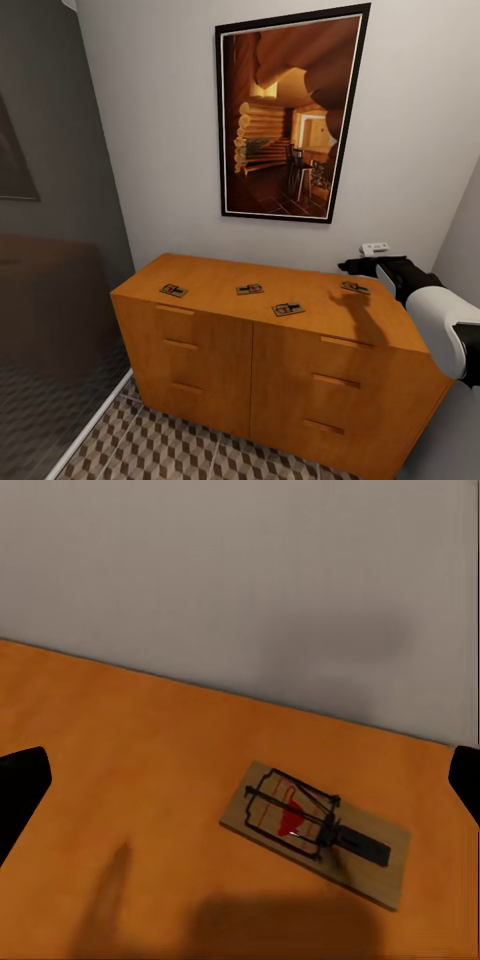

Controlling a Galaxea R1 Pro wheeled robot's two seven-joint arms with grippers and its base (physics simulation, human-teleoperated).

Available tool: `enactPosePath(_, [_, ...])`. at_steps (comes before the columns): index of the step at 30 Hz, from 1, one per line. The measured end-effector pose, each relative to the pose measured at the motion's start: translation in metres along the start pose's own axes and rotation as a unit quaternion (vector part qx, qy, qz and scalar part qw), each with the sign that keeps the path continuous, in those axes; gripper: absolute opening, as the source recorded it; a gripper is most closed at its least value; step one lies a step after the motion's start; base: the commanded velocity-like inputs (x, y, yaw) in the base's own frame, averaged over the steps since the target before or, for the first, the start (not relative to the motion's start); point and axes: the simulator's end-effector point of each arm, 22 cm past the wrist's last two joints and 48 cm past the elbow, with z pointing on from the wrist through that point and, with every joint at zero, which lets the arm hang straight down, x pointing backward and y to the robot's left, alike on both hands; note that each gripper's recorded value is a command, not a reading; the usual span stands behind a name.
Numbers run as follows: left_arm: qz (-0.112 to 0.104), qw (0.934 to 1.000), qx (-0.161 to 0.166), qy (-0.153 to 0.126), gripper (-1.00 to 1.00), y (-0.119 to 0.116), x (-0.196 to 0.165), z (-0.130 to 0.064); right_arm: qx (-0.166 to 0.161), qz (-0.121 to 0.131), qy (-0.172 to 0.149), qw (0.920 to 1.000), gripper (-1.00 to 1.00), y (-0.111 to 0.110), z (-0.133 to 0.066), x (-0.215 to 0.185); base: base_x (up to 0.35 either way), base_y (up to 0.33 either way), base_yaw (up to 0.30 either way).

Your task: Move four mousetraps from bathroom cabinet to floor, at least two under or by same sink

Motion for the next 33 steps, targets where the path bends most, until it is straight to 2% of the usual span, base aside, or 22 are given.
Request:
enactPosePath(15, [0.0, 1.0, 0.0, 0.0, 1.0, 0.0, 0.0, 0.0, -0.003, 0.0, 0.001, 1.0, 1.0, -0.006, 0.004, 0.018, 0.0, 0.0, 0.0])
enactPosePath(33, [0.0, 1.0, 0.0, 0.0, 1.0, 0.0, 0.0, 0.0, -0.025, 0.005, 0.009, 0.9996, 1.0, -0.034, -0.004, 0.033, 0.0, 0.0, 0.0])
